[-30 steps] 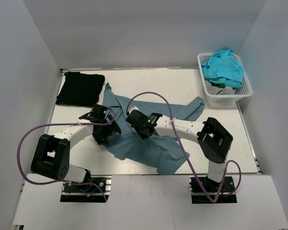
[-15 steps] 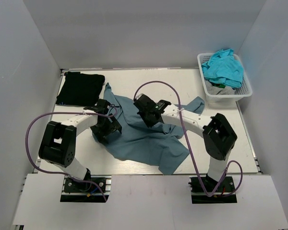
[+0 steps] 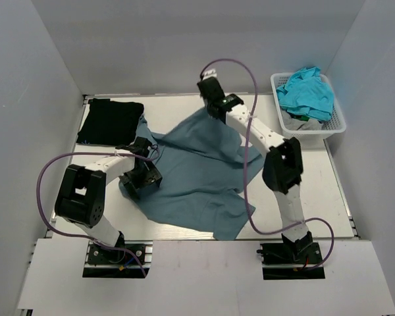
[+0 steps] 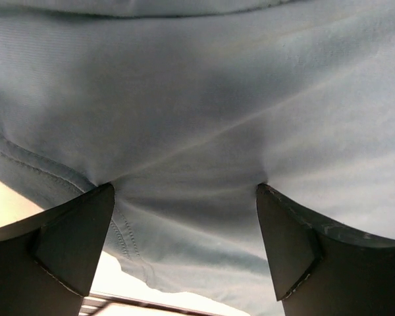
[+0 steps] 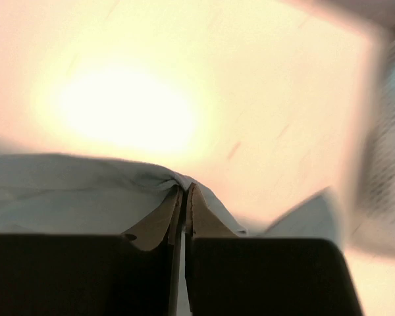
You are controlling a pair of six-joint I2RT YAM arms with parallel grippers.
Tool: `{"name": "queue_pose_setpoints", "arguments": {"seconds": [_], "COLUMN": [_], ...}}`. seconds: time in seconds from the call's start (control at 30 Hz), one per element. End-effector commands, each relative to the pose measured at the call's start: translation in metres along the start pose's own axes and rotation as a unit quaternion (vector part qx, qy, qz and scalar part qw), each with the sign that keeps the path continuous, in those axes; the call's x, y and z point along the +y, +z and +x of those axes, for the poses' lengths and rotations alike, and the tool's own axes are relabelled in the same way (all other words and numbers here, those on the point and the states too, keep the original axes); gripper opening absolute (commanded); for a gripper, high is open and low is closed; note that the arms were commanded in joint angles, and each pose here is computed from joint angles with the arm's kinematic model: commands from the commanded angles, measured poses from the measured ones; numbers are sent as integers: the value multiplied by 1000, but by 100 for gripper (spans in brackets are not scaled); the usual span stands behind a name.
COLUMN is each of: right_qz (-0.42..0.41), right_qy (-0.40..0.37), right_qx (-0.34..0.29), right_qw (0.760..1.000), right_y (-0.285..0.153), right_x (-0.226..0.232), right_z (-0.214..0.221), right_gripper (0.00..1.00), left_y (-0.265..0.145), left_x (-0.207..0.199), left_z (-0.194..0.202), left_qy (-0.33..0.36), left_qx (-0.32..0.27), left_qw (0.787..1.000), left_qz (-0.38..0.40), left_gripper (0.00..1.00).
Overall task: Fold and stack the t-shirts
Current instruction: Flatten out the tshirt
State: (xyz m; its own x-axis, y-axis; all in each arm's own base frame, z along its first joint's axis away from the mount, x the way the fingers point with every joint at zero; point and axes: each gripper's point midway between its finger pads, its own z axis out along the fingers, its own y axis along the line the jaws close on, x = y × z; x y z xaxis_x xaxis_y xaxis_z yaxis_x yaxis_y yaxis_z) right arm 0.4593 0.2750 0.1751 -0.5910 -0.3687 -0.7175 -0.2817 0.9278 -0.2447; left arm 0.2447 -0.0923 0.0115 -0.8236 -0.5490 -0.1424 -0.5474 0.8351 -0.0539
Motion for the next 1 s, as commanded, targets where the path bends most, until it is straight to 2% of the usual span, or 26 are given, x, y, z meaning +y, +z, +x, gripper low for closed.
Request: {"name": "queue_pose_setpoints", "arguments": {"seconds": [0.0,0.03,0.07,0.1,0.17,0.23,0.27,0.33,0.37,0.4,0.43,0.47,0.5,0.53,0.6,0.63,0.67,0.7,0.73,0.77,0.8,0.83,0.9,0.97], "right_qz": [196,236,290,327,371,390,382,358,325,295,237,188,165,129,50,26,-20,-42,-56,-62,-70,-112,-124,-140], "right_qy": [3,27,29,-52,15,4,4,30,16,38,-11,8,19,55,54,106,112,112,128,135,151,157,164,161], "right_qx": [-75,-154,-163,-148,-295,-317,-324,-337,-312,-315,-251,-243,-233,-192,-128,-108,-90,-47,-44,-9,-3,7,46,85], "right_qw": [978,959,942,932,881,865,865,870,893,901,939,951,958,971,989,988,989,992,989,989,986,981,978,973], "right_y": [44,46,63,71,59,50,47,43,45,48,62,73,57,60,45,27,22,24,-1,2,-3,-17,-19,-18], "right_x": [-112,-136,-149,-175,-197,-204,-203,-199,-190,-183,-162,-145,-143,-129,-104,-100,-86,-74,-72,-64,-60,-47,-41,-30], "right_z": [-68,-111,-110,-106,-150,-160,-163,-170,-168,-168,-146,-139,-132,-108,-65,-53,-40,-3,11,46,55,69,103,131], "right_gripper": [0,0,0,0,0,54,90,90,90,90,90,90,90,90,90,90,90,90,90,90,90,90,90,90], "left_y": [17,18,16,15,11,5,-1,-9,-13,-15,-23,-27,-32,-41,-50,-56,-63,-66,-69,-74,-77,-79,-79,-65], "left_x": [48,47,43,38,29,22,20,15,10,10,4,0,-3,-9,-21,-28,-36,-45,-52,-59,-71,-78,-100,-120], "left_z": [-8,-9,-13,-17,-23,-29,-35,-41,-45,-46,-50,-54,-58,-64,-66,-70,-73,-74,-76,-79,-80,-81,-84,-80], "left_qy": [36,41,45,43,55,63,66,74,72,77,79,78,82,84,93,92,97,103,103,110,117,118,128,137], "left_qx": [-26,-25,-29,-36,-39,-52,-65,-77,-87,-90,-99,-104,-112,-124,-127,-131,-139,-138,-140,-145,-148,-150,-146,-116], "left_qw": [993,992,993,993,994,993,993,992,992,992,991,991,990,989,987,987,985,983,982,979,974,972,965,962], "left_qz": [-113,-113,-108,-102,-87,-80,-74,-62,-52,-49,-35,-29,-22,-11,11,25,43,65,78,94,122,138,179,205], "left_gripper": [100,100,100,100,100,100,100,100,100,100,100,100,100,100,100,100,100,100,100,100,100,100,100,100]}}
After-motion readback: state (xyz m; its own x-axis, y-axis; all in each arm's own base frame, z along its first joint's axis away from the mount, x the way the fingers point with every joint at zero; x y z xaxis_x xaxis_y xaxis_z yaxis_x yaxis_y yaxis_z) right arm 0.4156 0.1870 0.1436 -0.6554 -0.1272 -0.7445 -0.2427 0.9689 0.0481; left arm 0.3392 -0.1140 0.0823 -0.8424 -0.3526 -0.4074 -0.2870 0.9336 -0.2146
